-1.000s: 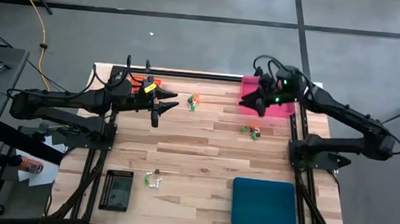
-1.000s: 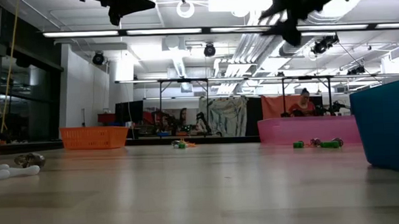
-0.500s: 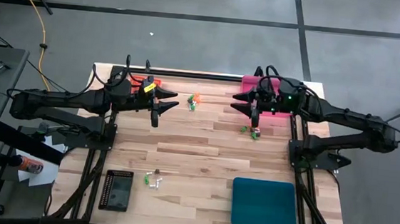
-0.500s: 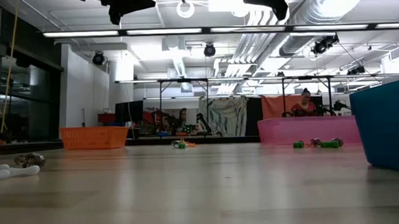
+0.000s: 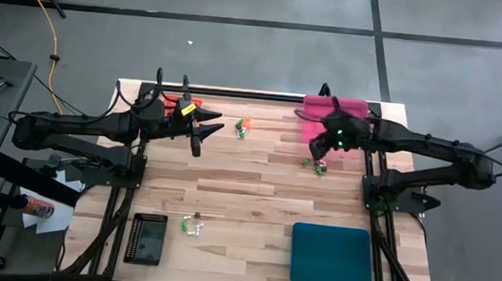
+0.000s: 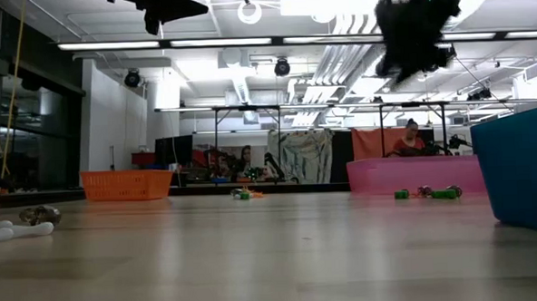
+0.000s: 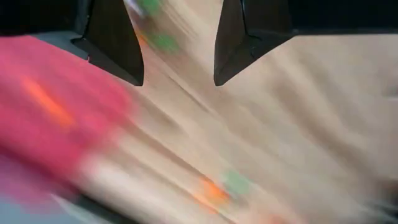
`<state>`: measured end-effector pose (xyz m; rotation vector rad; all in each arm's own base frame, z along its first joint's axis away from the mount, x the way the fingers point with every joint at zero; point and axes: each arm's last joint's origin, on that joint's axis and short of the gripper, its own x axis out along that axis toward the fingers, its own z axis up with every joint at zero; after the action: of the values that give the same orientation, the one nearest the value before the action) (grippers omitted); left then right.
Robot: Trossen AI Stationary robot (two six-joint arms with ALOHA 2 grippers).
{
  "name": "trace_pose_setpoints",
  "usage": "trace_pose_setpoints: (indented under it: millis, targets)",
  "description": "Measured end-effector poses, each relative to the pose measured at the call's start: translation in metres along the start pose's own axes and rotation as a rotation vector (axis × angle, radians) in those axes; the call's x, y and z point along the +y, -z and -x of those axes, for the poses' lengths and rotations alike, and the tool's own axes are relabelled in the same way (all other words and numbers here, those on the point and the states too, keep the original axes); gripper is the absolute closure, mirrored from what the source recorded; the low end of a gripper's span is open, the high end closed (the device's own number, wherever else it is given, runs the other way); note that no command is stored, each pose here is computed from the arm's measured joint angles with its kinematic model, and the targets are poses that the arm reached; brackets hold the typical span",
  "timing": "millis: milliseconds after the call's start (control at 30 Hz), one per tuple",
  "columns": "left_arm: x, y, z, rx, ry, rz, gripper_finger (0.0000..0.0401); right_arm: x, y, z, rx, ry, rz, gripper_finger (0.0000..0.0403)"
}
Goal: Sort Halloween decoration
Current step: Put the orange spider toy into the pink bin
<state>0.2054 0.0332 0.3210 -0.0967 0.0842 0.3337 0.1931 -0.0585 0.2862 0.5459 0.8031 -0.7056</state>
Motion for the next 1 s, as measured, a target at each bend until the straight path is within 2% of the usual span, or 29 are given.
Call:
trace_pose_setpoints:
  millis: [100, 167, 300, 467, 867, 1000]
  targets:
    - [0.000, 0.000, 0.000, 0.000, -0.001, 0.000, 0.0254, -0.010, 0.015, -0.010, 0.150, 0.219, -0.082, 0.0213]
    - [0.000, 0.000, 0.000, 0.000, -0.001, 0.000, 0.0254, -0.014, 0.022, -0.020, 0.214, 0.277, -0.130, 0.0213]
    - [0.000, 0.000, 0.000, 0.000, -0.001, 0.000, 0.0254, -0.021, 0.038, -0.051, 0.334, 0.223, -0.244, 0.0213]
    - [0.000, 0.000, 0.000, 0.000, -0.001, 0.002, 0.0254, -0.037, 0.052, -0.081, 0.321, 0.250, -0.417, 0.0213]
    - [0.000, 0.000, 0.000, 0.001, -0.001, 0.001, 0.0254, -0.054, 0.067, -0.110, 0.276, 0.272, -0.663, 0.0213]
    - [0.000, 0.000, 0.000, 0.001, -0.001, 0.001, 0.0254, -0.054, 0.067, -0.117, 0.283, 0.275, -0.692, 0.0213]
